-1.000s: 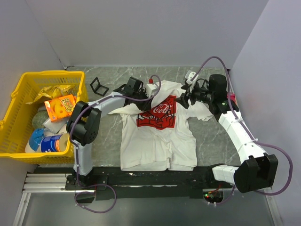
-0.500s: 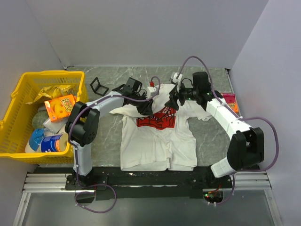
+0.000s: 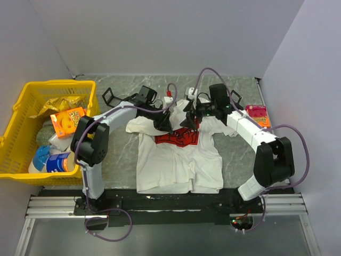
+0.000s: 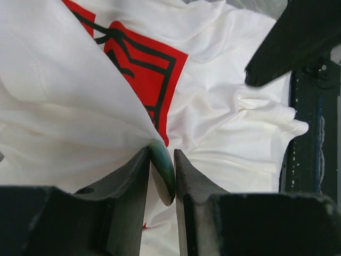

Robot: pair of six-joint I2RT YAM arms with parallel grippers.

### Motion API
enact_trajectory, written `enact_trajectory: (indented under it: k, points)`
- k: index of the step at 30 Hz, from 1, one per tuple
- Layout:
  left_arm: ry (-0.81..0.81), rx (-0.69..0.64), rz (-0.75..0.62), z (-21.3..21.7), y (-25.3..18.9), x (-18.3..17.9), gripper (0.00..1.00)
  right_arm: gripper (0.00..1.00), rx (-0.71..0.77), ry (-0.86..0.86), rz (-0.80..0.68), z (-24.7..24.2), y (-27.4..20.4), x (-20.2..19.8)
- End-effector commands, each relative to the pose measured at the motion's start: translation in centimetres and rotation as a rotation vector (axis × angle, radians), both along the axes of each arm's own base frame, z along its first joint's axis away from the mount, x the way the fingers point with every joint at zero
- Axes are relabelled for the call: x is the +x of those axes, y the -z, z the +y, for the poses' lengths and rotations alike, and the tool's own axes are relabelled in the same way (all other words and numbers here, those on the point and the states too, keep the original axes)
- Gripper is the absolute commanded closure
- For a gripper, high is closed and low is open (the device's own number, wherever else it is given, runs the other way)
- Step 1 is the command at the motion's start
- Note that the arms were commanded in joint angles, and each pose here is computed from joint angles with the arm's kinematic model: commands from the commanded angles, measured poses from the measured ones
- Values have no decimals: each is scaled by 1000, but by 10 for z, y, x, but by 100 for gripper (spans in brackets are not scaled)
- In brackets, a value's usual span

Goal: Remove the brooch from the garment
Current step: Open the brooch on the clothes.

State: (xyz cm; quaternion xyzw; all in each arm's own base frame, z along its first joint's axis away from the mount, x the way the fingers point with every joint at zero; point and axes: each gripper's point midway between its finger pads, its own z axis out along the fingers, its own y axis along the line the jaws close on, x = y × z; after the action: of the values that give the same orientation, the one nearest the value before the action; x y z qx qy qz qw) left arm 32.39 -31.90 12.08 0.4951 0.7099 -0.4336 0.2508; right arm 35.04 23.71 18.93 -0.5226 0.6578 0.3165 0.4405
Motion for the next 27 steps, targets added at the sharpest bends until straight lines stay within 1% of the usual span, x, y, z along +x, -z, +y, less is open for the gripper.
enact_trajectory:
  k: [1,6,13,20,23,27]
  points:
    - [70,-151,-34,-8,-55,-6,69,14,53,-73,-7,16,4,-7]
    - [88,-189,-4,-9,-63,-12,69,14,84,-98,37,23,10,-11]
    - [115,-212,15,-10,-68,-18,69,13,56,-146,88,29,24,-18]
    - [122,-218,25,-10,-67,-20,69,13,19,-164,74,34,38,-22]
    - [120,-218,25,-9,-67,-20,69,14,2,-154,71,36,44,-21]
    - [117,-222,28,-8,-68,-20,69,21,-21,-140,77,39,48,-19]
